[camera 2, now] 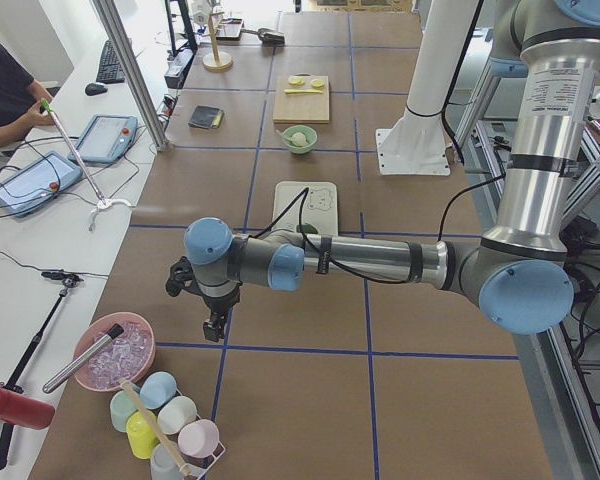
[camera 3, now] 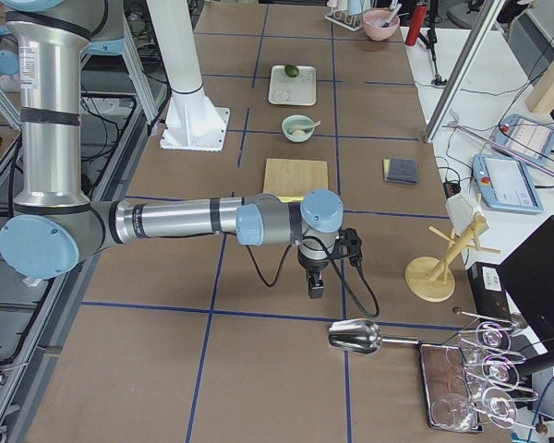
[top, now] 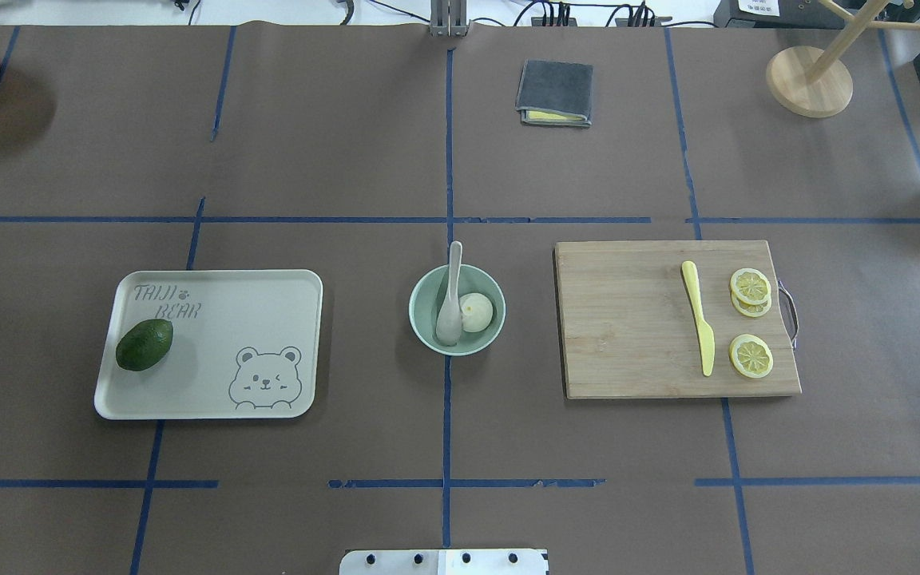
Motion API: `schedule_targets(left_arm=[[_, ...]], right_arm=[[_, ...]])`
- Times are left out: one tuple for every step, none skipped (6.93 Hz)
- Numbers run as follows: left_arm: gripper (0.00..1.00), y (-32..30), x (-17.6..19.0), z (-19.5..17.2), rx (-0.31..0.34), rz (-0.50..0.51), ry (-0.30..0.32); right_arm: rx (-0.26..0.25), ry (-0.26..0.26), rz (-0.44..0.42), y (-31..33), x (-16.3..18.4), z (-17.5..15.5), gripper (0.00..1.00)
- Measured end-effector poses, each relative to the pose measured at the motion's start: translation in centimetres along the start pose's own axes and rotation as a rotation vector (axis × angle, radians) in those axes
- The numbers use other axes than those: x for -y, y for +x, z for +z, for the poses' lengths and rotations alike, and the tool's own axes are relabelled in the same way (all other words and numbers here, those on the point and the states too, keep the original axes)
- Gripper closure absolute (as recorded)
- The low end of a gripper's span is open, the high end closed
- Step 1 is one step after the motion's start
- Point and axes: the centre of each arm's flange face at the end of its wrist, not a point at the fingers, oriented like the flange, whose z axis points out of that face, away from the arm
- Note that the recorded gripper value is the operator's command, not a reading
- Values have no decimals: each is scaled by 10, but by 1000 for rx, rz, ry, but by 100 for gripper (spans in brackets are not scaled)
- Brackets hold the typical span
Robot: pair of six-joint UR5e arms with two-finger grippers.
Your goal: Put spoon and bun in bowl
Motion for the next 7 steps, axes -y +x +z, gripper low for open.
schedule_targets(left_arm=[[0,-3,-9,-6,3,-14,8],[0,-7,-14,-12,6,-29,17],[0,-13,-18,-14,7,-52,20],[0,-20,-24,-16,7,-84,21],[0,-25,-31,-16,8,-111,20],[0,-28,-35,-14,8,-124,18],[0,-28,-37,-14,9,-128,18]], right_arm=[[33,-2,21,6,-6,1,0],[52,-12,39,13,-7,7,0],[61,-23,53,21,1,14,0],[63,-19,55,25,12,14,0],[60,-8,60,29,17,9,0],[55,4,64,32,18,3,0],[49,11,64,34,19,0,0]])
